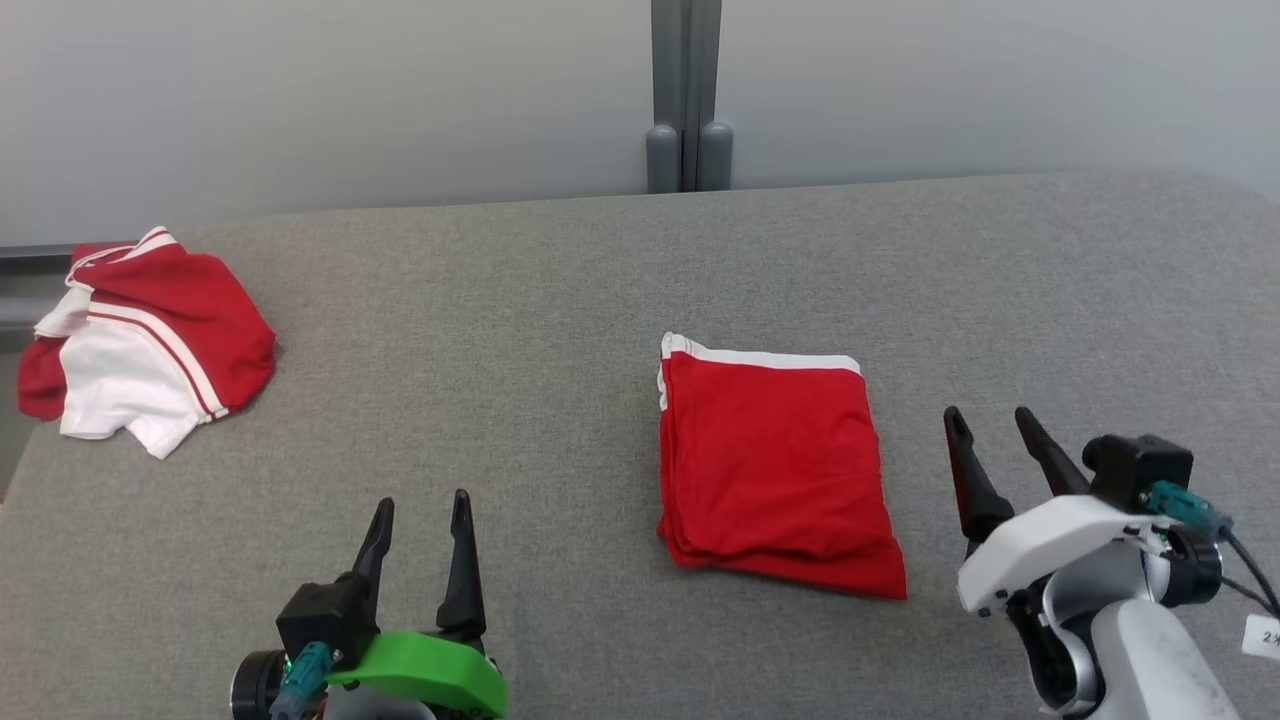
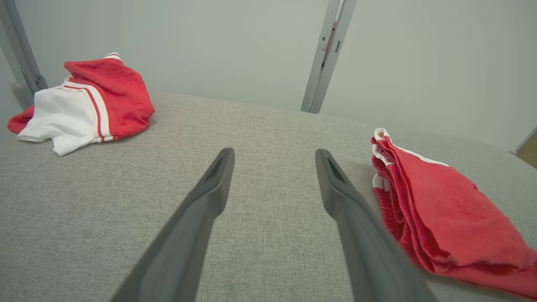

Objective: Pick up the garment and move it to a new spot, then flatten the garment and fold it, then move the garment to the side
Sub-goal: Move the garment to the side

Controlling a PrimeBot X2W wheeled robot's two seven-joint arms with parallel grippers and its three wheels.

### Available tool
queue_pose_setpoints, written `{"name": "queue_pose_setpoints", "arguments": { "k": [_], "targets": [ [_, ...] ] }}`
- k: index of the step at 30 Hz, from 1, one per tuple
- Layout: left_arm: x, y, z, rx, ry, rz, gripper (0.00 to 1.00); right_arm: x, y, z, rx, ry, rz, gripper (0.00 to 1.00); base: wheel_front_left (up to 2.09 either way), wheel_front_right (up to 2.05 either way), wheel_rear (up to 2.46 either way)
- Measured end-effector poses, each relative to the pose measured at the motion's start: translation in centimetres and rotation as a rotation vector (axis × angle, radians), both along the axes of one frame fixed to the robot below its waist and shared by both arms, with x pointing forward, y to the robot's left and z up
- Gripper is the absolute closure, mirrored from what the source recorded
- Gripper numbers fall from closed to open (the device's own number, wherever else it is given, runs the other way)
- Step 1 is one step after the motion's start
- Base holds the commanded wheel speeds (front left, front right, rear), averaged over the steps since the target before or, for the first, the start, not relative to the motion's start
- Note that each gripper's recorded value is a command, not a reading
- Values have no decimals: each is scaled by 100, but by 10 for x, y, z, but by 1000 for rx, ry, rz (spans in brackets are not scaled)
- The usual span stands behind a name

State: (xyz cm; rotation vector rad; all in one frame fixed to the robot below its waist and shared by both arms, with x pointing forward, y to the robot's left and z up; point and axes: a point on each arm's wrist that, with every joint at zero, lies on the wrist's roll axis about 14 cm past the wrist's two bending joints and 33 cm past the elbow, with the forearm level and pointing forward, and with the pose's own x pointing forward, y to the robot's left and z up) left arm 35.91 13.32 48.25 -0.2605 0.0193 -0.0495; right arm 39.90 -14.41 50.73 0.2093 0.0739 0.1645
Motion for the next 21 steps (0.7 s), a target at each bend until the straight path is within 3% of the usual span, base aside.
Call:
{"name": "queue_pose_setpoints", "arguments": {
  "k": [6, 21],
  "targets": [
    [5, 1, 5, -2, -14, 0, 0, 26, -4, 3, -34, 95, 46, 0, 0, 0, 0],
    [12, 21, 2, 9, -7, 59, 0, 42, 32, -94, -27, 567, 224, 0, 0, 0, 0]
  ]
}}
